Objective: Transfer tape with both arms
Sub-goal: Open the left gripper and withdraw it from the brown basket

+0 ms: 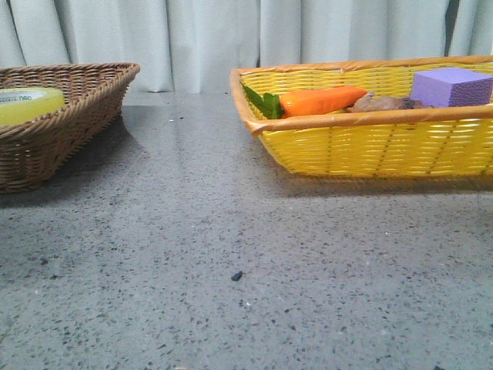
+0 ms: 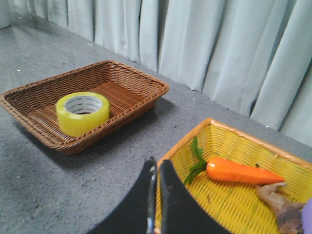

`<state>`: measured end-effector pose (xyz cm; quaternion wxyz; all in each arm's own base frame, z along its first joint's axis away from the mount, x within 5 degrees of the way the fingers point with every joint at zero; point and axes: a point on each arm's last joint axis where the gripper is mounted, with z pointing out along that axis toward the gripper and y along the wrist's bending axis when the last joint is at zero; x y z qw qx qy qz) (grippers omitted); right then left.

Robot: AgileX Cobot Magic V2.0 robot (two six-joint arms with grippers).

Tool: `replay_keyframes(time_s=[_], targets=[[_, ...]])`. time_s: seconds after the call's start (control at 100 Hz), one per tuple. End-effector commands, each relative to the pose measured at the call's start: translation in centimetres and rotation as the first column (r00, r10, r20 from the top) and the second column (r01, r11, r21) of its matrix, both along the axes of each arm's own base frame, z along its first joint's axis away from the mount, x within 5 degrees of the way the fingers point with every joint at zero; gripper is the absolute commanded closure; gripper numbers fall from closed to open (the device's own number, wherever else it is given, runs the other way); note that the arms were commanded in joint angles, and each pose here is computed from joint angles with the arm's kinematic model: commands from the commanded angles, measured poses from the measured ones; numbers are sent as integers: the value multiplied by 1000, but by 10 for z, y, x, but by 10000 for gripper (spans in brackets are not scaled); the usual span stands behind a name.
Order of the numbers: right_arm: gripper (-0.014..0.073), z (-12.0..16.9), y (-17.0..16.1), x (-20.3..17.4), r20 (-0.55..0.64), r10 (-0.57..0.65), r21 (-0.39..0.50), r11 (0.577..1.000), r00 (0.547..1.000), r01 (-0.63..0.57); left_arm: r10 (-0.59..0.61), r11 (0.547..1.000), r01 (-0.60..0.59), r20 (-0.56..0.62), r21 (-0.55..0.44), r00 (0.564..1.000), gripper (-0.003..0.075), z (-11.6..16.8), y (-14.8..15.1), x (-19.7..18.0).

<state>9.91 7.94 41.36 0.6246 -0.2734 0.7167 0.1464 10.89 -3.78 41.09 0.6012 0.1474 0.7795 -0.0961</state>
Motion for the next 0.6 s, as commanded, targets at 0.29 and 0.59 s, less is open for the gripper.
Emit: replay_keyframes(time_s=[0.29,0.59], targets=[[662,-40,-36,-34,198,36,45,998,980,-46,13,997,-2,137,-81,990,741,-59,13,-43],[662,-59,-62,-53,297,1,55,998,955,-18,16,993,5,185,-115,983,741,-98,20,-66]])
